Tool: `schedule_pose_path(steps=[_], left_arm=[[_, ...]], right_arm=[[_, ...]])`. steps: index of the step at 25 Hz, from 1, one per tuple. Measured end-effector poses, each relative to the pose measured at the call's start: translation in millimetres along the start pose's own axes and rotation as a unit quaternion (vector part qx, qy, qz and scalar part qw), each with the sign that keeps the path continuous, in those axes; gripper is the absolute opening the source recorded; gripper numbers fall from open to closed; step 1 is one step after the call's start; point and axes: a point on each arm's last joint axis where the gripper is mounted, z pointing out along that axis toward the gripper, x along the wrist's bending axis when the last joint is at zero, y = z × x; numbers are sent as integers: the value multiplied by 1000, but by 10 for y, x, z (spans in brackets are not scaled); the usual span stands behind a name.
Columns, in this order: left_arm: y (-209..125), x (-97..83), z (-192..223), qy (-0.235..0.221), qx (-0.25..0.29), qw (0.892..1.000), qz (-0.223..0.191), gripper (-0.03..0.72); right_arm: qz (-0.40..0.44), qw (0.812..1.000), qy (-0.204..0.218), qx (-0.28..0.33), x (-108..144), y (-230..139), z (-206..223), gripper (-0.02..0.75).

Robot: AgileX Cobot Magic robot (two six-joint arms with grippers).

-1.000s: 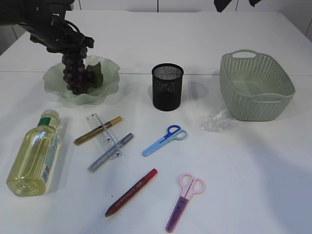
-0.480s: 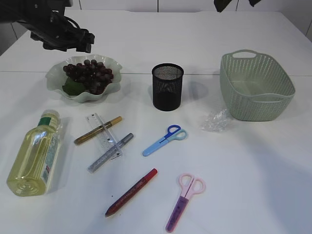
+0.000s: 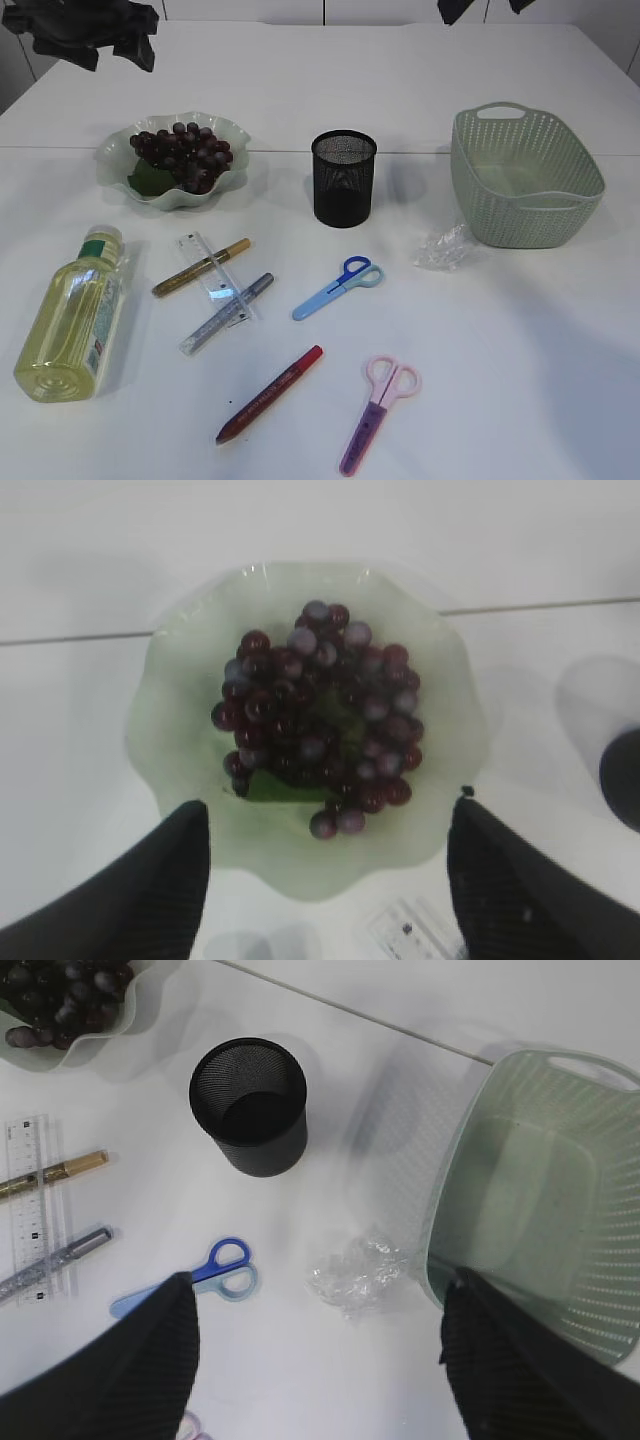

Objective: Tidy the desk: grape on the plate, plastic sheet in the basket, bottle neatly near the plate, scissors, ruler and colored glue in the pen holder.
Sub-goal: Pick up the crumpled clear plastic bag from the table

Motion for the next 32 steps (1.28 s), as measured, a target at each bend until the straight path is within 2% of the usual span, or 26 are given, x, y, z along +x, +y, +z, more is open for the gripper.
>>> schedule_pose_path(steps=[5, 12, 16, 22, 25, 30, 32], left_arm=[[-7, 5, -342, 2, 33, 999, 7, 524], [68, -136, -792, -12, 0, 999, 53, 482], [70, -205, -949, -17, -5, 998, 61, 475], [100, -238, -1299, -14, -33, 998, 56, 477], [85, -239, -1534, -16, -48, 997, 53, 477], [-126, -200, -1768, -17, -48, 998, 47, 477], [-245, -172, -1861, -20, -64, 997, 45, 477]], right_arm=[[1, 1000, 4, 0, 8, 1, 0, 585], [18, 1000, 1, -6, 11, -91, -181, 585], [28, 1000, -15, -5, -5, -225, -337, 585], [35, 999, -23, -1, 10, -585, -617, 585], [35, 999, -23, -26, 27, -806, -700, 585], [34, 997, -23, -61, 55, -1201, -692, 585], [33, 997, -23, -62, 64, -1347, -638, 585]])
